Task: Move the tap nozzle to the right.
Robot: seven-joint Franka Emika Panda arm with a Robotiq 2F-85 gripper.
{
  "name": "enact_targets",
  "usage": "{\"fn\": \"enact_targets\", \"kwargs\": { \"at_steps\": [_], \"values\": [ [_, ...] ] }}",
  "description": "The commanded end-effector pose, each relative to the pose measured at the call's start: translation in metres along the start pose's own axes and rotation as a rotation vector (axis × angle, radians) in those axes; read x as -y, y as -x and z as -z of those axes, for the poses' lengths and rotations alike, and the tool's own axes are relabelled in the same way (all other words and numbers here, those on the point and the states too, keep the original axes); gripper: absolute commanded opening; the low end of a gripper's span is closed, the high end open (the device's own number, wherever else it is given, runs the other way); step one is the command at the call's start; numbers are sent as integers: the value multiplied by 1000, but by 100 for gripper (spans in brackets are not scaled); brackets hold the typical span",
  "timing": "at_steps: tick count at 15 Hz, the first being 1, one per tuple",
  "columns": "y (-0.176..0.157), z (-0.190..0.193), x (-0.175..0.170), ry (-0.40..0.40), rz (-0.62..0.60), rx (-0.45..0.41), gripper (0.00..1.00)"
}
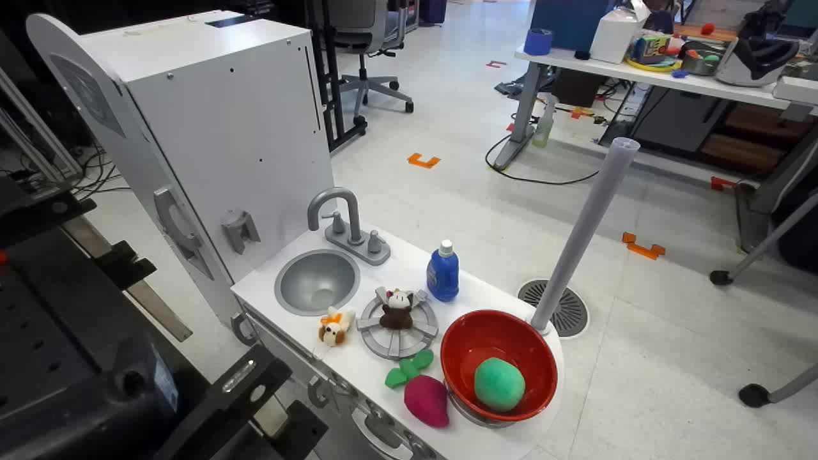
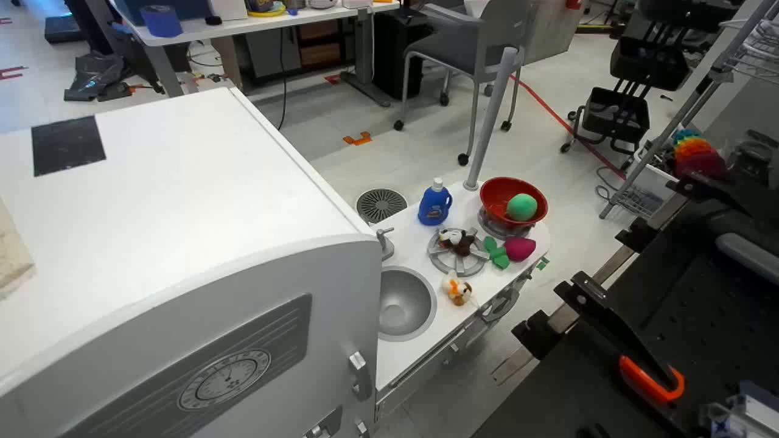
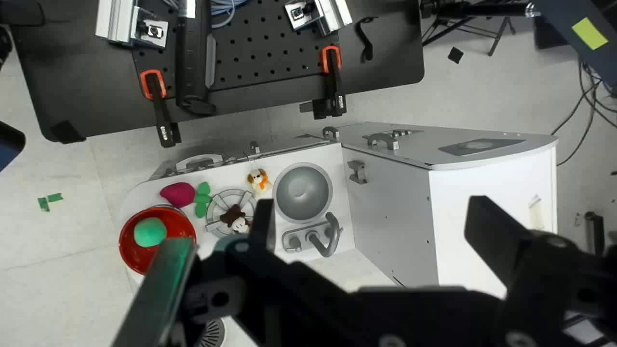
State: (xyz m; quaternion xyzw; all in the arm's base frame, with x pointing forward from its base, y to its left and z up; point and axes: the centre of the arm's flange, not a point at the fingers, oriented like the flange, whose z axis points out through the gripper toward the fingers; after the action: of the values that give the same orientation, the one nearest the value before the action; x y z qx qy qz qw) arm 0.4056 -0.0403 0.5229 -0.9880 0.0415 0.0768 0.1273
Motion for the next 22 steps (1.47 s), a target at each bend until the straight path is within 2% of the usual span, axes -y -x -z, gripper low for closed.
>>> {"fn": "enact_targets", "kwargs": {
  "at_steps": [1, 15, 19, 22],
  "values": [
    [0, 0, 0, 0, 0, -1, 100],
    [0, 1, 0, 0, 1, -3, 100],
    [-35, -25, 34, 38, -98, 8, 100],
    [-81, -59, 60, 76, -169, 36, 100]
  ]
}}
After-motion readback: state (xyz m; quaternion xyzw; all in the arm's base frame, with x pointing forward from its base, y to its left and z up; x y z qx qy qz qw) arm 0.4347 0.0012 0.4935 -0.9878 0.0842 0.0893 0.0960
